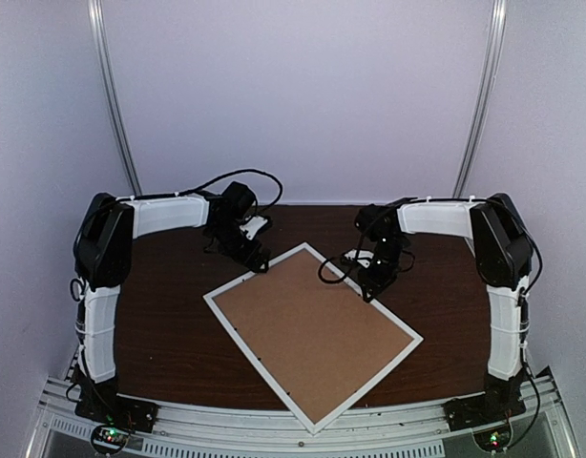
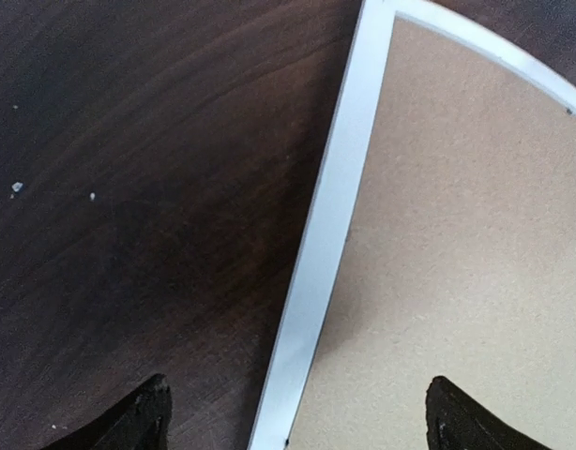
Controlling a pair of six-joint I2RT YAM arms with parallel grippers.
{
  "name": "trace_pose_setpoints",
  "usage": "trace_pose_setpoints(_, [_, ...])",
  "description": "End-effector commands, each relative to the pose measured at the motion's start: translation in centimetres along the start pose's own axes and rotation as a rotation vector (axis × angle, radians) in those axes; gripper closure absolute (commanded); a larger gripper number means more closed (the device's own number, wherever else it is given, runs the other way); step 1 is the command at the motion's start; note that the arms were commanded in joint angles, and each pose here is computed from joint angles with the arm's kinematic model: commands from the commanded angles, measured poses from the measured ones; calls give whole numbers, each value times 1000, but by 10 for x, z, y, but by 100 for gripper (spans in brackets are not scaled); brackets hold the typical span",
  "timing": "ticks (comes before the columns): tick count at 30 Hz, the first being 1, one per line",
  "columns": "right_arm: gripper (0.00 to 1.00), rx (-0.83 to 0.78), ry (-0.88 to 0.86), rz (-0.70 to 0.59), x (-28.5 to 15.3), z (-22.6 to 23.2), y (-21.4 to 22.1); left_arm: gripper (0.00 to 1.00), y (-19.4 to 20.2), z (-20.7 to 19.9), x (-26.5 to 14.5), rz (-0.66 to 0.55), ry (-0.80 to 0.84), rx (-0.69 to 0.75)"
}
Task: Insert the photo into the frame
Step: Rotate the photo frame at the center of the board.
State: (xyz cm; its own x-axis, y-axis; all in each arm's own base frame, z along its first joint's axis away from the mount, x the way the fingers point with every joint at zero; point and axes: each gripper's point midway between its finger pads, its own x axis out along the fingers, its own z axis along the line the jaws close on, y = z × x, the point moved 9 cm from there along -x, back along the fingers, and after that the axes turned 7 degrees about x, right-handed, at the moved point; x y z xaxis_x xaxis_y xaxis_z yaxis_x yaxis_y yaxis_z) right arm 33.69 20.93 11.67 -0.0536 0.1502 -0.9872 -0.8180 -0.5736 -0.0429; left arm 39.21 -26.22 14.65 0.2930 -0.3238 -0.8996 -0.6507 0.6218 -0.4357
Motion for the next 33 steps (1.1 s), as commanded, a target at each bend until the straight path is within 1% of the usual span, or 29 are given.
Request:
trace_pose_setpoints(1, [61, -13, -14, -57, -4, -6, -15, 9, 1, 9, 14, 67, 46, 42])
trace_pose_setpoints(3, [54, 12, -14, -94, -14, -6, -16, 13, -1, 12, 21, 75, 57, 35])
trace_pose_setpoints(6, [47, 55, -9, -147, -30, -8, -13, 19, -4, 16, 30, 80, 72, 27])
trace_pose_setpoints(8, [46, 90, -12, -174, -40, -9, -6, 23, -5, 18, 36, 82, 75, 24])
trace_pose_setpoints(11, [45, 140, -19, -212, -57, -9, 6, 33, -6, 19, 42, 80, 96, 46])
trace_pose_setpoints(16, [44, 247, -21, -227, -68, -7, 30, 55, -3, 21, 54, 98, 103, 27])
trace_pose_setpoints(17, [43, 288, -18, -222, -67, -7, 35, 62, -2, 22, 55, 101, 100, 23])
trace_pose_setpoints(19, [41, 340, -22, -209, -67, -6, 44, 72, 1, 26, 58, 108, 97, -42])
trace_pose_setpoints(23, [36, 400, -18, -198, -67, -5, 57, 87, 10, 36, 60, 116, 107, -167])
trace_pose_setpoints(26, [35, 428, -7, -207, -71, -5, 63, 93, 21, 44, 56, 114, 97, -271])
trace_pose_setpoints(28, [35, 443, 2, -214, -73, -5, 65, 95, 32, 50, 53, 121, 69, -353])
trace_pose_setpoints(30, [34, 460, 11, -220, -75, -6, 66, 95, 47, 57, 49, 133, 53, -441])
trace_pose_setpoints(33, [33, 502, 34, -222, -75, -7, 68, 94, 69, 59, 41, 141, 21, -527])
